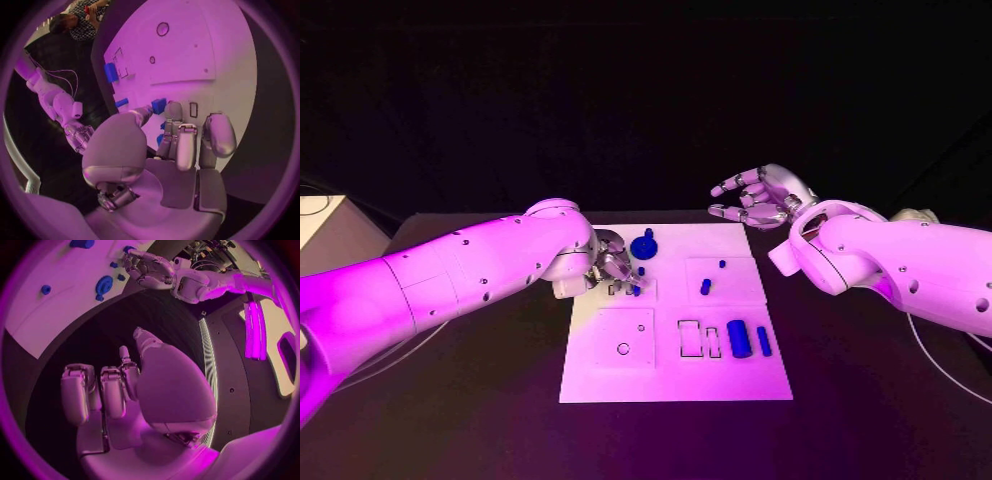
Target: Assemble the parts on the task board
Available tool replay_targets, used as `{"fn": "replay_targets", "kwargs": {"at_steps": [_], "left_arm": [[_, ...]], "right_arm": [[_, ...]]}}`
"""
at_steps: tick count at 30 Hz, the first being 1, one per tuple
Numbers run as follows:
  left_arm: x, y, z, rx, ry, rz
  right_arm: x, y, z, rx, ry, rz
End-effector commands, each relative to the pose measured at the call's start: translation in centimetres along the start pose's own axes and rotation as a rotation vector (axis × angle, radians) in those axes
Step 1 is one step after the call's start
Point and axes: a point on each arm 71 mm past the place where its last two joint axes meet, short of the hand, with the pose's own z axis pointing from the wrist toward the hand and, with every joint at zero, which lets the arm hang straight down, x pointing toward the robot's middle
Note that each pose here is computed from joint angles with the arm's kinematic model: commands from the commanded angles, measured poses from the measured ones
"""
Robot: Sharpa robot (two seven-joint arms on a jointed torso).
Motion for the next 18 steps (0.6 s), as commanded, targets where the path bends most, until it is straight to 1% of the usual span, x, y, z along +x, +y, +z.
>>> {"fn": "replay_targets", "kwargs": {"at_steps": [1, 10, 18], "left_arm": [[0.27, -0.15, 0.07, 0.011, 0.03, -0.005], [0.37, -0.19, 0.06, 0.018, 0.044, -0.019], [0.12, 0.16, 0.04, 0.019, 0.031, -0.035]], "right_arm": [[0.11, 0.07, 0.05, -0.004, 0.015, -0.006], [0.12, 0.04, 0.09, -0.003, 0.019, -0.006], [0.07, -0.04, 0.14, -0.001, 0.02, -0.007]]}}
